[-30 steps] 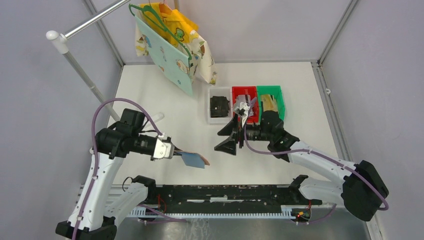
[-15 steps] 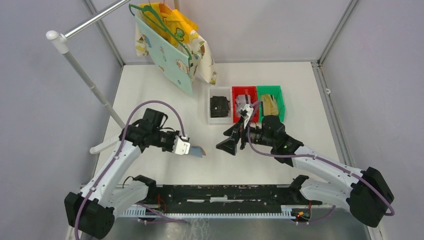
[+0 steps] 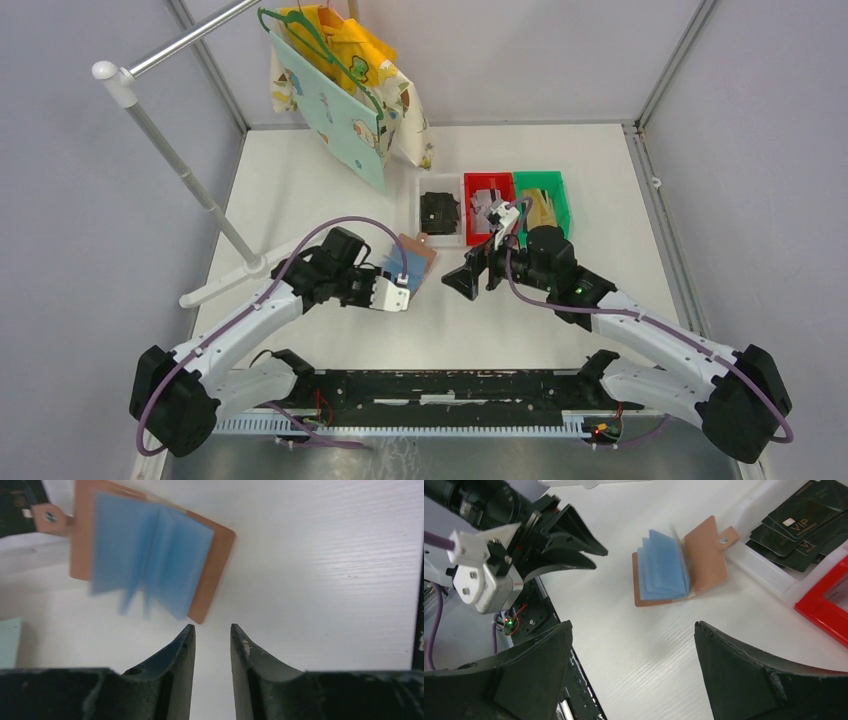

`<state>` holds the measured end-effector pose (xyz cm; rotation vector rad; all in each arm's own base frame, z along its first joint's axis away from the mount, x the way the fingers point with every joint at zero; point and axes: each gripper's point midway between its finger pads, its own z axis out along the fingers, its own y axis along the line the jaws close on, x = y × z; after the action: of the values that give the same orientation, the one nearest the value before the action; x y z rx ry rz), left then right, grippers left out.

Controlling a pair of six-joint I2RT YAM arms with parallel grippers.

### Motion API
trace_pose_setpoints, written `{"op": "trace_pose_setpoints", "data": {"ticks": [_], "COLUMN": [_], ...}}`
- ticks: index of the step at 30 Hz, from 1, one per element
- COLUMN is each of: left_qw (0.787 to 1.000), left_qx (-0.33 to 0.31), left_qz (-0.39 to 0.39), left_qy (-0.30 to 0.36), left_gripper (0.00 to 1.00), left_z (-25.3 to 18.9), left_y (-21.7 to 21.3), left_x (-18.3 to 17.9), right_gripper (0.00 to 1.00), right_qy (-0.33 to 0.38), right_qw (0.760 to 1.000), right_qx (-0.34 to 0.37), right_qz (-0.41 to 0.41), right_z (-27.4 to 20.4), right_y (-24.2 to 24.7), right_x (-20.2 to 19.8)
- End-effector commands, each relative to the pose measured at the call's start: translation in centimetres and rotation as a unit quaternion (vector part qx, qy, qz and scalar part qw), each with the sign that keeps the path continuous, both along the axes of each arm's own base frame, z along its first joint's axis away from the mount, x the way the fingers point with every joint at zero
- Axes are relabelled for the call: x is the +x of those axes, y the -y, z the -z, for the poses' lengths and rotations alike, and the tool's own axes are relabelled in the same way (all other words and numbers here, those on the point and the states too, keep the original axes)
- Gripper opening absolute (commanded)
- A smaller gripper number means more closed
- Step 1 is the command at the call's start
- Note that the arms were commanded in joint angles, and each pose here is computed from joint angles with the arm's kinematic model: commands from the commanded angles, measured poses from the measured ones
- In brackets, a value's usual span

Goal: Take the credit cards out of the card holder
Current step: Place the card holder at the center of the board, then reset both arms

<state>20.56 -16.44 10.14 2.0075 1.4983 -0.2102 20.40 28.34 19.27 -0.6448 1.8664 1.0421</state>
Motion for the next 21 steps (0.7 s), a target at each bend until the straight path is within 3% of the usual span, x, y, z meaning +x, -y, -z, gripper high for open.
{"op": "trace_pose_setpoints", "data": {"ticks": [1,6,9,11,16,21], "left_qw": [0.997,0.991,0.976,0.962,0.906,0.833], "left_qx": [0.028,-0.002,-0.044,-0.076,-0.138,-0.211], "left_qz": [-0.035,-0.103,-0.181,-0.229,-0.381,-0.498], "left_qy": [-0.057,-0.091,-0.116,-0.127,-0.124,-0.117], "left_gripper": [0.39,0.46,0.78,0.97,1.00,1.00], "left_z": [1.9,-1.3,-4.0,-5.1,-6.1,-6.0], "left_y": [-1.9,-1.1,-1.1,-2.1,-6.2,-11.0], "left_x": [-2.7,-1.6,0.7,2.6,8.2,13.1], "right_gripper": [0.96,0.98,0.98,0.98,0.98,0.98], "right_qy": [0.038,0.041,0.054,0.053,0.068,0.057], "right_qw": [0.999,0.996,0.987,0.972,0.902,0.827], "right_qx": [0.018,0.022,0.013,-0.029,-0.128,-0.163], "right_qz": [0.029,0.080,0.150,0.228,0.407,0.536], "right_z": [-3.5,-4.9,-5.3,-4.4,-2.4,-0.3], "right_y": [0.8,3.2,6.6,10.3,19.2,26.2], "right_x": [1.6,3.5,5.9,7.9,10.6,11.1]}}
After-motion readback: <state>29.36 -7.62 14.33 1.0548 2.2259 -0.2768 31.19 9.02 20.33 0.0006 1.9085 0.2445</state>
